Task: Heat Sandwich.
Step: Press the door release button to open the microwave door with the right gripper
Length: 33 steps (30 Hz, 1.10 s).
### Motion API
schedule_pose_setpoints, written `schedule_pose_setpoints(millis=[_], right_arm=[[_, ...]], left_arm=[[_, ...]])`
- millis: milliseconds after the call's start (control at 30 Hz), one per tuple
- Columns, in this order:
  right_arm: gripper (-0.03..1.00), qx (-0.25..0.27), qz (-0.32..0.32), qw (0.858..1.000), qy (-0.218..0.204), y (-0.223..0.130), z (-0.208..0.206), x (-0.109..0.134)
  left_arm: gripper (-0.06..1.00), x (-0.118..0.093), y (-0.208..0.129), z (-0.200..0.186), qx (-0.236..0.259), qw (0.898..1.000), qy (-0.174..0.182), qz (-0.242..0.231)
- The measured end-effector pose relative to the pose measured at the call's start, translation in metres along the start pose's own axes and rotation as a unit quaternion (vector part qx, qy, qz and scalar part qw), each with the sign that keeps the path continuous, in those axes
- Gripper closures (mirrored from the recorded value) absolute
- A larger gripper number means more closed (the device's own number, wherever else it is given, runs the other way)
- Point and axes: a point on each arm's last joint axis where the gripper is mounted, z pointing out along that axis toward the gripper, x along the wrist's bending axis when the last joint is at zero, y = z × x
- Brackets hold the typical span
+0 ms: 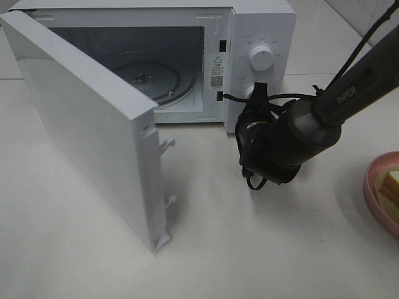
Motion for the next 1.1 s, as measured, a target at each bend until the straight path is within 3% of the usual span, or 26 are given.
schedule_pose_setpoints(millis=[1100], right_arm=[[0.95, 0.016, -0.003, 0.999, -0.037, -0.004, -0.010, 0.008]], left_arm=[[-0.03, 0.000, 0.000, 0.000, 0.000, 1.000, 0.000, 0.000]])
